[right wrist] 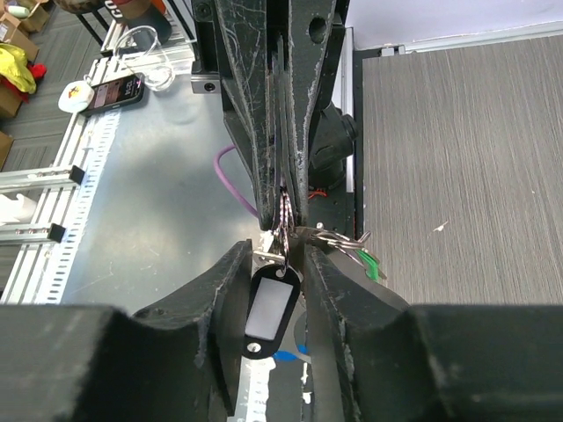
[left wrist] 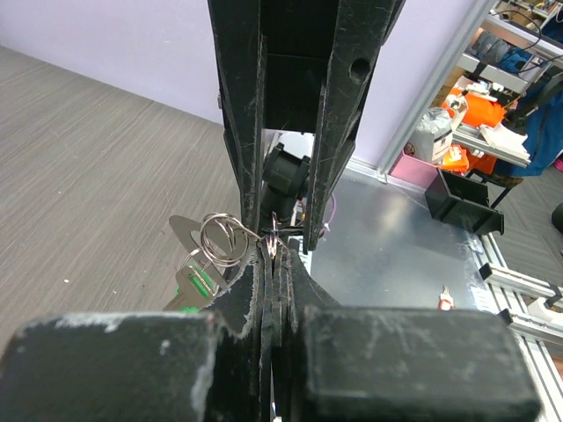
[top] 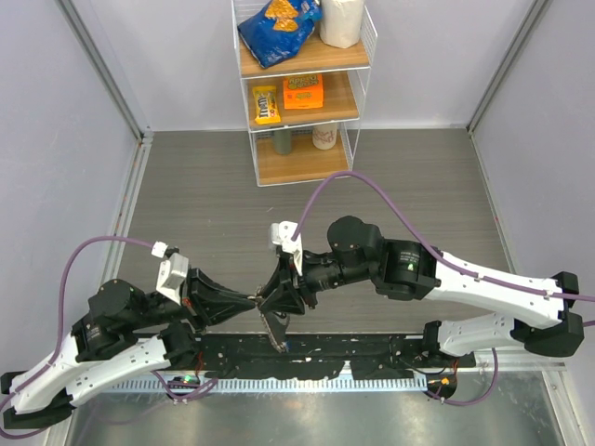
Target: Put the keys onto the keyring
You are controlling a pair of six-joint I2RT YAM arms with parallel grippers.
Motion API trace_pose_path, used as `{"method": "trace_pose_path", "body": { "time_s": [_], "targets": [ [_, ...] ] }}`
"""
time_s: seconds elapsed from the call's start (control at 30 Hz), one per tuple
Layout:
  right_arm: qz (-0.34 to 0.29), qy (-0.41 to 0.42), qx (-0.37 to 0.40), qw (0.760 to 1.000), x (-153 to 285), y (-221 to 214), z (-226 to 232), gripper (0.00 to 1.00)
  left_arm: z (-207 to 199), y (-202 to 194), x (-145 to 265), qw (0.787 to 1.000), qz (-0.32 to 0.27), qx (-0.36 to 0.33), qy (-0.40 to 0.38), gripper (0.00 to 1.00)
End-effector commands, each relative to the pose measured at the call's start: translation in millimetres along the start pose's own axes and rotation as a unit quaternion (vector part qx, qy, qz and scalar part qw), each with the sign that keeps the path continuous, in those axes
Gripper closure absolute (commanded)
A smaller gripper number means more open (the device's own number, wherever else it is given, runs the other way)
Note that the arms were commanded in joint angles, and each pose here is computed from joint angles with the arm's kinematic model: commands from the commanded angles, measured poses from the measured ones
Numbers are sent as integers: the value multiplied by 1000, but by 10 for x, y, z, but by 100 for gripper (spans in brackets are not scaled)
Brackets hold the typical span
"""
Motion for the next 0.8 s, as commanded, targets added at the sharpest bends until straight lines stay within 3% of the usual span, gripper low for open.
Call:
{"method": "trace_pose_path", "body": {
  "time_s": [0.0,0.2,0.77],
  "targets": [
    [-36,13,24,999,-20,252,58,67,-116,244,-37,998,-47,-7,-31,100],
    [-36,11,26,999,-11,232,51,95,-125,258,-33,998,-51,-8,-34,100],
    [-36,45,16,998,51,-22,129,93,-119,359,-20,996,-80,-16,-29,100]
  ]
}}
Point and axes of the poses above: each gripper's point midway between its finger pads, its own x axis back along the fingers, its own z axis along the line the jaws close on, y = z × x, the point moved 2 cm from there along x, back along the fingers, and after that the axes turned 6 degrees about -x, right-handed, at the moved point
